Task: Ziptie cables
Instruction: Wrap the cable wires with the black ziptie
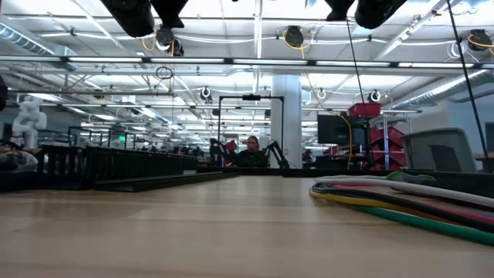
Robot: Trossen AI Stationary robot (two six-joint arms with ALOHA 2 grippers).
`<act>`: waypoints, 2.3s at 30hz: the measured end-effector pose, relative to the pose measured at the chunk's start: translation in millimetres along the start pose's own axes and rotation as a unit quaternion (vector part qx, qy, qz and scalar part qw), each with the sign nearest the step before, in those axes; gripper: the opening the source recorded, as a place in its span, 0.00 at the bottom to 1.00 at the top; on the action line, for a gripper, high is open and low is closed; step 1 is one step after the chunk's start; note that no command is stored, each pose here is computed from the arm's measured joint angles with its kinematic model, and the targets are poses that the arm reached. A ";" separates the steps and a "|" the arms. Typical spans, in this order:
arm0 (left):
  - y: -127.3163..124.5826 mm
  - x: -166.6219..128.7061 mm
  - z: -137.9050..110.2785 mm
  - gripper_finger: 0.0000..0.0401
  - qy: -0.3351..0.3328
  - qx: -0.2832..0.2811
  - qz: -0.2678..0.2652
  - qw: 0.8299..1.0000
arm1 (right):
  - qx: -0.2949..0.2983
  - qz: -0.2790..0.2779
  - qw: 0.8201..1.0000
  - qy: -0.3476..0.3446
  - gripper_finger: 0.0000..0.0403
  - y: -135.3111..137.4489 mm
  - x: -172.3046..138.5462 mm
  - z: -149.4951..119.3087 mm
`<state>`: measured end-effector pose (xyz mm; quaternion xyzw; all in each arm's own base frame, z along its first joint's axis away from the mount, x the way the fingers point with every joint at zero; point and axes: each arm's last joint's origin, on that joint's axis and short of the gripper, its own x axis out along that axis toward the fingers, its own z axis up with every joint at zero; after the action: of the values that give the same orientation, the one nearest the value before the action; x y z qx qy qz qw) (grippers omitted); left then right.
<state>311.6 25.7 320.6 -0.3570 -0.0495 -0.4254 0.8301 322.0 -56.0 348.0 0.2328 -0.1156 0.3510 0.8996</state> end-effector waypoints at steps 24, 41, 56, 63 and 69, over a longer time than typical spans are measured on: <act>28.8 23.8 12.0 0.00 0.062 -0.020 -0.012 0.998 | -0.016 -0.038 0.999 0.027 0.46 -15.0 -14.7 3.1; 20.3 17.5 19.9 0.00 0.057 0.007 -0.030 0.998 | -0.002 0.018 0.998 0.054 0.46 -9.7 -20.3 10.1; 41.5 4.6 20.4 0.00 0.077 0.018 0.035 0.996 | 0.015 0.019 0.998 0.058 0.46 -11.4 -25.9 14.2; 40.6 1.0 25.8 0.00 0.058 0.034 0.039 0.997 | 0.012 0.009 0.998 0.057 0.46 -14.2 -29.2 15.5; 32.4 1.1 31.9 0.00 0.027 0.083 0.018 0.996 | -0.002 -0.003 0.999 0.046 0.46 -18.0 -38.4 22.4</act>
<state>343.4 57.7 326.9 -0.2765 -0.0558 -0.4146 0.8652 305.4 -100.9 347.0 0.2148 -0.0741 0.3586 0.9054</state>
